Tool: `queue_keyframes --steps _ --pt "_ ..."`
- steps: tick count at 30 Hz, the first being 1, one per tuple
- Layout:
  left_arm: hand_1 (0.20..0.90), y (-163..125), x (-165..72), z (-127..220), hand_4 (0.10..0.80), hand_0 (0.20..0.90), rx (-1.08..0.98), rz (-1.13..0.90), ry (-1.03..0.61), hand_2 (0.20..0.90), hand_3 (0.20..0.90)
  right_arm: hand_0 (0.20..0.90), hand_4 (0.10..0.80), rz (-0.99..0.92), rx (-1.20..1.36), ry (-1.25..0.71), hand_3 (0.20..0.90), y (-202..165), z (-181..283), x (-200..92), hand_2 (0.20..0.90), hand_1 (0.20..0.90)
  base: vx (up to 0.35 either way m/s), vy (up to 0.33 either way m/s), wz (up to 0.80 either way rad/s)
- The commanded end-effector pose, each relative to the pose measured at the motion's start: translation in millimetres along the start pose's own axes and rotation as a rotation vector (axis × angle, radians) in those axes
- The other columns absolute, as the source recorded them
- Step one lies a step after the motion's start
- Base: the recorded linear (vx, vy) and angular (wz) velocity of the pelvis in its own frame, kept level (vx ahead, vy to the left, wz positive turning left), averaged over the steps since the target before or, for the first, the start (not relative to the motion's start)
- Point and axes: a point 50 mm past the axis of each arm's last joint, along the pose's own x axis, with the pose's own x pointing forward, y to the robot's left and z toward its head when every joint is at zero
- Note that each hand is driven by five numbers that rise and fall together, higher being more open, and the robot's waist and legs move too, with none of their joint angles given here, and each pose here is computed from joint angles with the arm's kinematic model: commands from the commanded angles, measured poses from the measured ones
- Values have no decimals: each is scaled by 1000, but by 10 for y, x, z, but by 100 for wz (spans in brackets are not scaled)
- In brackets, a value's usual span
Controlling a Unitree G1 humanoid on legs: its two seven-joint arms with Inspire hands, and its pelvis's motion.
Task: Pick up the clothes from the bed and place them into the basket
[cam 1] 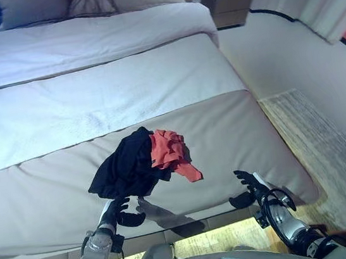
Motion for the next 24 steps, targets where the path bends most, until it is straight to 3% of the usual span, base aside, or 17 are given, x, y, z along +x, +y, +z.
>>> queue_keyframes --steps 1,5,12,19,24 --pt "900 130 -50 -89 800 900 -25 83 6 900 900 900 800 -188 -62 -206 900 -520 446 136 900 900 201 -158 82" --pt "900 56 -169 -329 800 900 -1 58 41 900 900 900 800 -253 -83 -218 900 -778 597 194 900 900 99 -94 37" --pt "900 412 -105 -101 800 900 32 96 -47 900 900 900 800 -422 -99 -379 900 -1368 1479 315 900 900 -94 -133 36" --pt "900 544 -151 -84 800 900 0 133 -89 900 900 900 800 -539 -74 -464 900 -1758 1816 243 900 900 73 -31 23" --pt "900 511 -174 -97 800 900 -5 117 -102 900 900 900 800 -574 -40 -421 900 -1904 1891 239 900 900 44 50 19"
